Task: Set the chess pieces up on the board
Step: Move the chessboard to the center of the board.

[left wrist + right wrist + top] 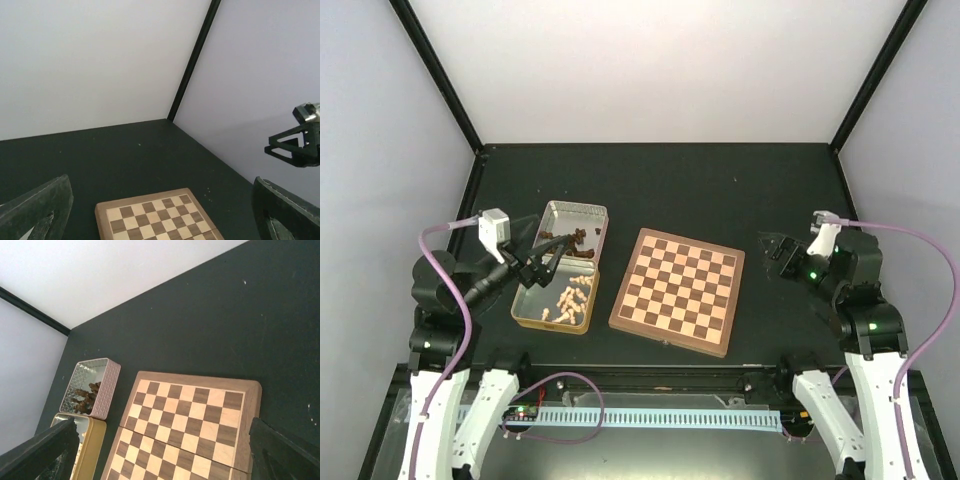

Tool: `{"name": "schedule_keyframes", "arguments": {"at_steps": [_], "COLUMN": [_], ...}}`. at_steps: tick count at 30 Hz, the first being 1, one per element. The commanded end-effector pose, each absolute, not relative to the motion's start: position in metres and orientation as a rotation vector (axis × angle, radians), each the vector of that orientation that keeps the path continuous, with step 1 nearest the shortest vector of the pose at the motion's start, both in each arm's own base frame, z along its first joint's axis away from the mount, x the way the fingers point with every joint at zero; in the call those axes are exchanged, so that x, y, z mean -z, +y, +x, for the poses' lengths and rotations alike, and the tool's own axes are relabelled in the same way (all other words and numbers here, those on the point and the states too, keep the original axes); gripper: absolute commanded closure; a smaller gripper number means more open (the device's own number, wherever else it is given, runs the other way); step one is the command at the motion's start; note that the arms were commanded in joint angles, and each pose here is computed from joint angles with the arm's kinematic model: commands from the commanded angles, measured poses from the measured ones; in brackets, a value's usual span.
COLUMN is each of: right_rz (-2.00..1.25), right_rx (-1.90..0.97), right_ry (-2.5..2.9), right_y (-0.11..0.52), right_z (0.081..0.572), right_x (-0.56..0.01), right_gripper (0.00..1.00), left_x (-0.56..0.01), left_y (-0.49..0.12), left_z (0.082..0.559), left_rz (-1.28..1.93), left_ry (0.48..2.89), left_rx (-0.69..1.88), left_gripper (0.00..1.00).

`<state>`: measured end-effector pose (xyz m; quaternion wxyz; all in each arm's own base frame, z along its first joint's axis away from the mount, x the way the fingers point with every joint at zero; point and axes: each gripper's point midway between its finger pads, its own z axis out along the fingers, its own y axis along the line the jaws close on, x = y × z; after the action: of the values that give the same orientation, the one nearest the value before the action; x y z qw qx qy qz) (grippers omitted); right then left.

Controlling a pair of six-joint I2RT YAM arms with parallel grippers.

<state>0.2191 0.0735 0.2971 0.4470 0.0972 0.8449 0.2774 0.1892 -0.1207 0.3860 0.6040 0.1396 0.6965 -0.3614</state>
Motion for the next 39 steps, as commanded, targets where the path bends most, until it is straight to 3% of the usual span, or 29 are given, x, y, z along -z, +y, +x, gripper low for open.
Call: {"name": "schedule_keyframes", "arguments": {"at_steps": [1,7,18,29,39], "right_rz": [0.253,0.238,0.577,0.401,0.204], "right_rx": [-0.702,-0.778,-0.421,-0.636,-0.668], "right_ry": [2.167,2.348,2.662,2.958,3.199], "right_y": [0.075,0.089,0.057,0.13,0.15], "right_z": [0.211,0.198,0.192,0.153,0.092], "right_x": [-0.268,-0.21,-0.099,-0.043,-0.02], "right_gripper": [0.06,0.07,0.13,0.17,0.23], "left_x": [-0.396,-0.376,-0.323,-0.298,-0.278], "left_y": [-0.126,-0.116,-0.118,-0.112,-0.108], "left_z": [0.177,0.191,0.224,0.242,0.258], "left_rz": [0.378,0.321,0.236,0.181,0.11], "left_ry": [1.523,1.572,1.733,1.81,1.887], "left_rx": [0.869,0.8,0.858,0.814,0.813], "left_gripper": [0.01,0.01,0.01,0.01,0.01]}}
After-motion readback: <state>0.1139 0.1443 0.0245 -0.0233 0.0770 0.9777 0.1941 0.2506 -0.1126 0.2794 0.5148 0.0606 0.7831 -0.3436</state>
